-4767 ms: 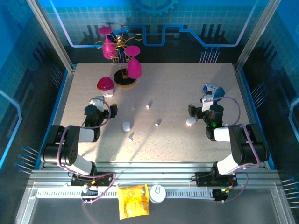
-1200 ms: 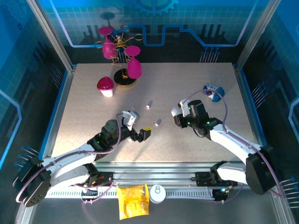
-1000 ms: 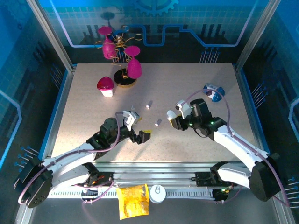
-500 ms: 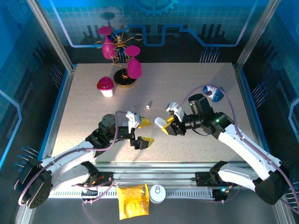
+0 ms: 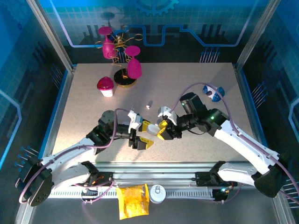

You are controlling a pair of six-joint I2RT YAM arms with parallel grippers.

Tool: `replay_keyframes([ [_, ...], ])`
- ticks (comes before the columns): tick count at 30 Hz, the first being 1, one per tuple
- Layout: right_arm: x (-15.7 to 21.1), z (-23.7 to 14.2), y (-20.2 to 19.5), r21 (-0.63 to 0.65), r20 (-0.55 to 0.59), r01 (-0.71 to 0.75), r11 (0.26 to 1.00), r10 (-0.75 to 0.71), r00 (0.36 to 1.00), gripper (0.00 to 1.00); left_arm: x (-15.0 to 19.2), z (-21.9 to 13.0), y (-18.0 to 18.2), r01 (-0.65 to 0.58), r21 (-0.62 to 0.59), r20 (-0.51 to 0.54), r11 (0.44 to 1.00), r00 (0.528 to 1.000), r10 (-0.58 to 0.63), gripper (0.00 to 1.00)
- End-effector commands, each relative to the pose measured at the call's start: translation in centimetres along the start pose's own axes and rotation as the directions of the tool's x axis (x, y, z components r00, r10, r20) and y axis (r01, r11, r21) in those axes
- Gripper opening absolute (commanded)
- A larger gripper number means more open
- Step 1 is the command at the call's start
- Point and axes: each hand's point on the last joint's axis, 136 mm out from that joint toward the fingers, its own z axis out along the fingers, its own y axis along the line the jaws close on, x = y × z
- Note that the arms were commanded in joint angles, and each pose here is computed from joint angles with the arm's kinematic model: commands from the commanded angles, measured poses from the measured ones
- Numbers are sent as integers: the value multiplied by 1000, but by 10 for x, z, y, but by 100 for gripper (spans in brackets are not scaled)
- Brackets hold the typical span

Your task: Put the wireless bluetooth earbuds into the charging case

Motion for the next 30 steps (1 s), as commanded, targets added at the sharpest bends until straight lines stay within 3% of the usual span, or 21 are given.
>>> replay_keyframes([
  [1,-7,-1,8,-33,-3,43,999,-43,999,27,-17,-1,-9,-51,44,35,998,998,50,71],
  [9,-7,0,7,-35,-17,45,998,-45,999,26,-19,1,-4,-47,31,46,998,998,45,55],
  [18,-6,0,7,-37,-24,50,998,-51,998,26,-22,2,-4,-31,42,61,999,998,28,51],
  [25,-5,-1,7,-32,-24,50,998,-50,998,26,-21,2,-5,-35,50,58,998,998,32,35],
  [27,-5,-1,7,-27,-23,48,998,-49,999,31,-22,2,-6,-41,52,60,998,997,38,33],
  [30,-7,-2,5,-11,-11,48,999,-48,999,53,-21,2,-5,-49,51,60,997,997,46,30],
])
